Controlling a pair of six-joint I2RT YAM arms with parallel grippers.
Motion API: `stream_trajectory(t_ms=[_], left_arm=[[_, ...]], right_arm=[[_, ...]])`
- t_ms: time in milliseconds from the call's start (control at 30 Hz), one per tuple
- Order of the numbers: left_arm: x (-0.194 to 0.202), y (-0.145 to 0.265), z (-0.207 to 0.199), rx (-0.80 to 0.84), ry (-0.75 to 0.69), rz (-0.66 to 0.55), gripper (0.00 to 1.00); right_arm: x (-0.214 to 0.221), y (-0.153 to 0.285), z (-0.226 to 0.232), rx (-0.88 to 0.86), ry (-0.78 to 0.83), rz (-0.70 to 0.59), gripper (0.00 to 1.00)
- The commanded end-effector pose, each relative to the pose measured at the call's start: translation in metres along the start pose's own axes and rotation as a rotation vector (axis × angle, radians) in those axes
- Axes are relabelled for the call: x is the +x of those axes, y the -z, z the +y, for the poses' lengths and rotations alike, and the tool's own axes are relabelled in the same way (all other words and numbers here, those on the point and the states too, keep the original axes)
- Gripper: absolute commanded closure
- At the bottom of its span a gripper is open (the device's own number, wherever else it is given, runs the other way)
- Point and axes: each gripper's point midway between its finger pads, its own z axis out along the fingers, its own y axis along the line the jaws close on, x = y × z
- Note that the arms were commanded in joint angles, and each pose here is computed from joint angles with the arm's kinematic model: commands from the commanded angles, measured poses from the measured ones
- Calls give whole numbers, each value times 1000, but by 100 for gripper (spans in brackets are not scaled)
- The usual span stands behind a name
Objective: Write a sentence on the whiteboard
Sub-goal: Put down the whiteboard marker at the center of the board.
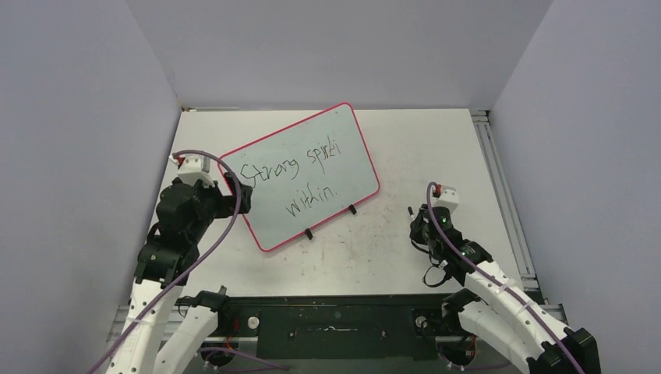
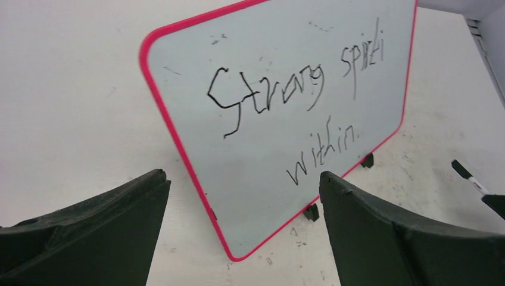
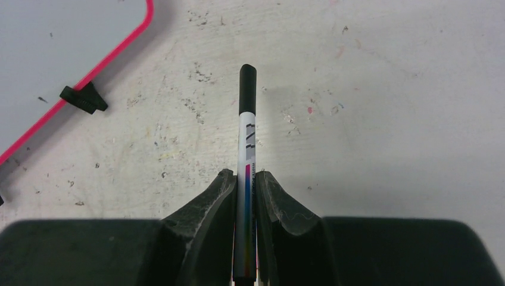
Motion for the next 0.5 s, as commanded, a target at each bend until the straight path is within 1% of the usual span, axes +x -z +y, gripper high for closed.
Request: stream_trajectory(t_ms=[0, 133, 200, 267, 300, 367, 400, 433, 467], left_arm=[[-7, 14, 42, -199, -28, -96, 4], [3, 24, 67, -314, -40, -132, 4], [15, 25, 77, -347, -46, -134, 4], [18, 27, 80, -356, -47, -149, 4], [16, 29, 80, -355, -44, -160, 4], [12, 31, 79, -355, -33, -182, 4], [11, 30, 80, -356, -30, -192, 4], [11, 31, 81, -361, -31, -195, 4], [11, 31, 83, -373, -29, -197, 4]], right_arm=[[-14, -13, 9, -102, -32, -19, 91], [0, -27, -3, -70, -75, 43, 87], [4, -32, -9, -44, -91, 61, 83], [6, -34, -15, -16, -99, 65, 77], [6, -35, -17, -4, -102, 65, 71], [3, -36, -20, 16, -108, 58, 53], [1, -35, -21, 23, -109, 54, 42], [-1, -35, -21, 28, -109, 48, 28], [-5, -34, -21, 29, -107, 40, 12]])
